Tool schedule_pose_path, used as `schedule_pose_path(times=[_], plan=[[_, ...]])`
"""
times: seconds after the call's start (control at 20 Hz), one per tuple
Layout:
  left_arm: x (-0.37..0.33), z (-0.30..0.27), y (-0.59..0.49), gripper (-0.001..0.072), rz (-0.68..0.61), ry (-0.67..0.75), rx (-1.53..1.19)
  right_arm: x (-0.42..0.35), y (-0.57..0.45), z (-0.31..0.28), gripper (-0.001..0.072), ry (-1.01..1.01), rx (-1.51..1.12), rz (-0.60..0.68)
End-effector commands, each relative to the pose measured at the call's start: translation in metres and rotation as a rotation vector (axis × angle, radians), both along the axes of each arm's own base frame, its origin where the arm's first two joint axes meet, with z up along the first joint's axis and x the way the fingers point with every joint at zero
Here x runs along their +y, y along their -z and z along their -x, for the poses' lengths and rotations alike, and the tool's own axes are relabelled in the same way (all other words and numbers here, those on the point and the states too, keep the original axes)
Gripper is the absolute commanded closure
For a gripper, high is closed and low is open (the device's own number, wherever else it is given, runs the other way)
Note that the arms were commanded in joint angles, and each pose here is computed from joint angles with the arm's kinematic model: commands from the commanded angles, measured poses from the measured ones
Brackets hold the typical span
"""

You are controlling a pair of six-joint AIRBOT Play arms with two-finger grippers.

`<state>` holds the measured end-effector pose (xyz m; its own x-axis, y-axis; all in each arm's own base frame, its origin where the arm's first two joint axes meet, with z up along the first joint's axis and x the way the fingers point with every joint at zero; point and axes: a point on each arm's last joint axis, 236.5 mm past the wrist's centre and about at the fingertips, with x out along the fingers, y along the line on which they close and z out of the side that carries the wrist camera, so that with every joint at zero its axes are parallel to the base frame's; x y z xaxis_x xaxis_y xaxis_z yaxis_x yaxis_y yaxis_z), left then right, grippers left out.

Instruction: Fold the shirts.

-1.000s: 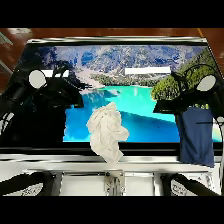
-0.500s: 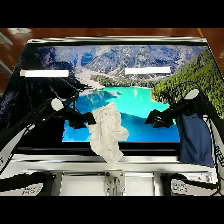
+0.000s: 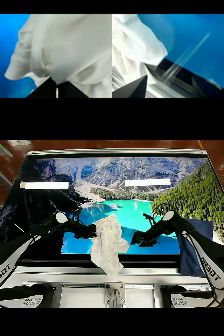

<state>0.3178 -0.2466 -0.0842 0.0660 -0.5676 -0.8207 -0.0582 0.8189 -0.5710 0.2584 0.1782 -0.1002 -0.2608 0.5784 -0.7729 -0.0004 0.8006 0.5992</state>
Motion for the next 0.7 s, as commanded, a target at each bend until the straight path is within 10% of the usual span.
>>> schedule_pose_path(times=[0.0, 0.25, 0.4, 0.65], plan=[[-0.001, 0.003, -0.015, 0.0662, 0.017, 0.055, -0.029, 0.036, 0.013, 0.001, 0.0042, 0.015, 0.005, -0.037], [-0.005, 0.002, -0.044, 0.0662, 0.041, 0.065, -0.101, 0.065, 0.015, -0.011, 0.0084, 0.075, -0.04, -0.063], [-0.004, 0.0, -0.051, 0.0662, 0.046, 0.062, -0.117, 0.069, 0.012, -0.011, 0.0589, 0.086, -0.033, -0.075], [0.014, -0.018, -0.107, 0.0664, 0.003, 0.141, -0.289, 0.051, -0.022, -0.03, 0.0633, -0.1, -0.175, 0.002]])
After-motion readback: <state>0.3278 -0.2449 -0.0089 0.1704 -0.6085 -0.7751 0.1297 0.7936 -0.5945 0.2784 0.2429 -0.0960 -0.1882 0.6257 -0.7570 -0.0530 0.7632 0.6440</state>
